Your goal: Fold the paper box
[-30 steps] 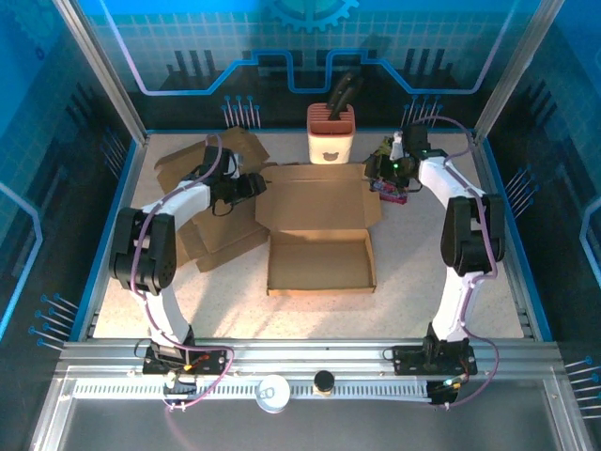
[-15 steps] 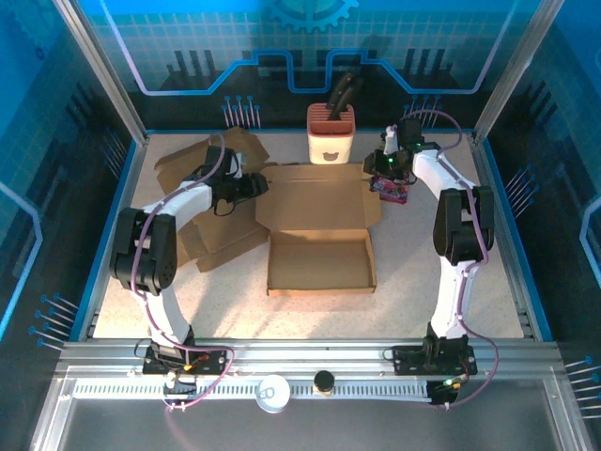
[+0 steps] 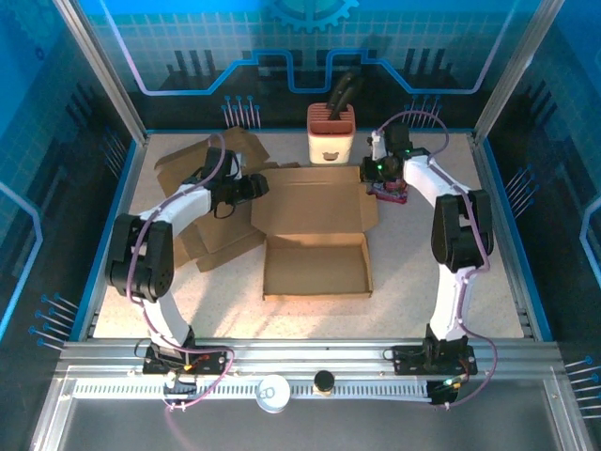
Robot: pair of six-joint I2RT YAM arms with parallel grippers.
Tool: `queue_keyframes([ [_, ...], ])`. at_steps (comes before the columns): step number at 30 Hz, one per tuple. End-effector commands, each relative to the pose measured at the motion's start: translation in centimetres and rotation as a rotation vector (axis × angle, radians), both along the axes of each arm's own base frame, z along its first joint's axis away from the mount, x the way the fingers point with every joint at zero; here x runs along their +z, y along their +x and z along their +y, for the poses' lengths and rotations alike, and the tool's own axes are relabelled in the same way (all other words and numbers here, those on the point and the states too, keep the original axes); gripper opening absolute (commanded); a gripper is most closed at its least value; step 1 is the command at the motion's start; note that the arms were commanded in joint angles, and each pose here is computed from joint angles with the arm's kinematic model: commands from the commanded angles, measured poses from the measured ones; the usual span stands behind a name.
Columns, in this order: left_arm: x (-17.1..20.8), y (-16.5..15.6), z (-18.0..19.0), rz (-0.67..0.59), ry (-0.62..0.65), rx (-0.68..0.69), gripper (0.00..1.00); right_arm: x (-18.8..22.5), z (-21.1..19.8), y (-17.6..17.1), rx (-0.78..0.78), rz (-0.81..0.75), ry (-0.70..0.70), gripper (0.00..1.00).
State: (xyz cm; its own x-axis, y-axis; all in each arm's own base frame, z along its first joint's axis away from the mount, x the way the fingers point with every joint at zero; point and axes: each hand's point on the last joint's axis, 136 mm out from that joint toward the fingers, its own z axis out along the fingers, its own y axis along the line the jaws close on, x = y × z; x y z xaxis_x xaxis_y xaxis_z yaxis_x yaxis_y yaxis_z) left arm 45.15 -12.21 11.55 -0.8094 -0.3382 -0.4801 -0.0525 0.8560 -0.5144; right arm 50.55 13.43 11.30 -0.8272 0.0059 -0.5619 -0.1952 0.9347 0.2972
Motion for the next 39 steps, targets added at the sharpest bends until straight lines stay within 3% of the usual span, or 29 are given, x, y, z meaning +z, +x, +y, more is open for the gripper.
queue_keyframes([
  [1,2.1,-0.9,0.7,-0.062,0.045,0.019,0.65,6.6,-0.2,0.1,0.009,-0.24,-0.066,0.0],
  [9,6.1,-3.4,2.4,-0.194,0.103,0.053,0.66,11.9,-0.3,-3.1,0.019,-0.454,-0.068,0.0],
  [19,7.2,-6.4,-2.3,-0.347,0.158,-0.231,0.68,12.9,-0.4,-5.0,0.011,-0.495,-0.043,0.0],
  [22,6.3,-6.7,-2.9,-0.334,0.213,-0.243,0.68,12.9,-0.3,-5.2,0.014,-0.5,-0.042,0.0],
  [29,5.7,-5.7,0.4,-0.307,0.364,-0.102,0.67,13.2,-0.2,-5.6,0.024,-0.512,-0.04,0.0],
  [35,6.6,-5.3,0.2,-0.329,0.369,-0.111,0.7,13.2,0.1,-5.7,0.032,-0.519,-0.025,0.0],
  [39,5.9,-4.1,-0.8,-0.286,0.357,-0.156,0.66,13.2,0.2,-5.7,0.034,-0.519,-0.021,0.0],
])
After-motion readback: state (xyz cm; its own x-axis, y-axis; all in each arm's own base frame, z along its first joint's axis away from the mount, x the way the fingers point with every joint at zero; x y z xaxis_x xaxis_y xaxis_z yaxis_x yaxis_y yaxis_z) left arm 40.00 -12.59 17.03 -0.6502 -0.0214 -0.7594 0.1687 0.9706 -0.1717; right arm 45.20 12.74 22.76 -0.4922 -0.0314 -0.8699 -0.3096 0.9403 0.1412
